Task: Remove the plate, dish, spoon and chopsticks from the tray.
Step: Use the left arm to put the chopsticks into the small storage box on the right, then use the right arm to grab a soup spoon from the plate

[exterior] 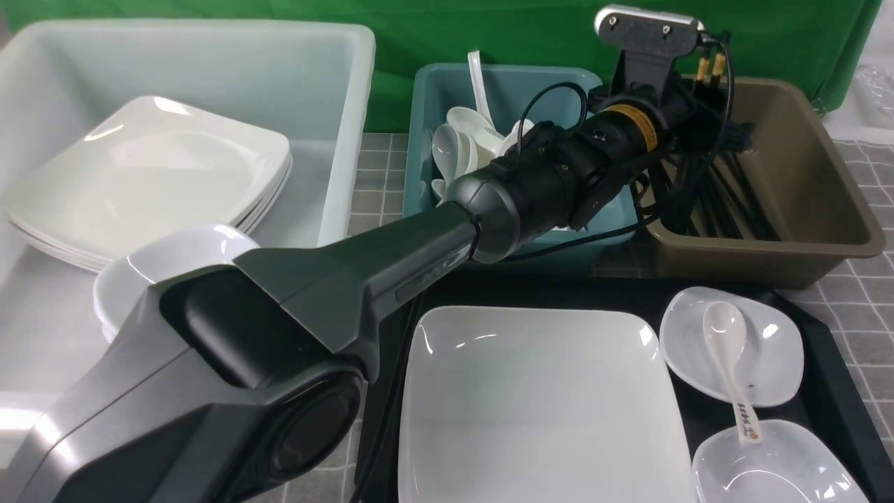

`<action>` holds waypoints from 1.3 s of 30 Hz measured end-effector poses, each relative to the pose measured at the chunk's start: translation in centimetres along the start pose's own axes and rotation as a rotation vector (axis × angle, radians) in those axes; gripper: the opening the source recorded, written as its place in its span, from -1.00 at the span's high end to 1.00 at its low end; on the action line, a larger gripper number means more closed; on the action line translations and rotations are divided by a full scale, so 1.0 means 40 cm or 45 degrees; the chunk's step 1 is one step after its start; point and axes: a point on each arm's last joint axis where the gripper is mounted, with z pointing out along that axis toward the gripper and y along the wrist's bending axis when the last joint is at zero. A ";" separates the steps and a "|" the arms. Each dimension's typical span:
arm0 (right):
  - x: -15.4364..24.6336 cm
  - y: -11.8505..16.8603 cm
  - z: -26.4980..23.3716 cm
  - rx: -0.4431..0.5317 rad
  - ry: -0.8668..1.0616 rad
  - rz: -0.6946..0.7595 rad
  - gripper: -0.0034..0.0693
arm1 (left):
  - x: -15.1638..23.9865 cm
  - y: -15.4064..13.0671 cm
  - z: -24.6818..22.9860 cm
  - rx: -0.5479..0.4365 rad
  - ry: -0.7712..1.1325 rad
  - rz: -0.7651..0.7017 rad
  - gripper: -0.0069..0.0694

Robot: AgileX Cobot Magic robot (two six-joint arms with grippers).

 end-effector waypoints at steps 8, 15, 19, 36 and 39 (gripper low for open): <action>0.000 0.000 0.000 0.000 0.000 0.000 0.45 | 0.005 0.006 -0.010 -0.054 0.144 0.012 -0.68; 0.000 0.000 0.000 0.000 0.000 0.008 0.48 | -0.138 -0.011 -0.089 -0.117 0.251 0.066 -0.42; -0.004 -0.008 -0.006 0.045 -0.014 0.055 0.61 | -0.242 -0.022 -0.175 -0.163 0.375 0.161 0.20; -0.085 -0.049 0.223 0.182 0.458 0.165 0.82 | -0.539 -0.041 -0.636 -0.303 0.675 0.299 0.81; -0.099 -0.071 0.278 0.181 0.546 0.195 0.82 | -0.518 -0.040 -0.675 -0.297 0.705 0.290 0.81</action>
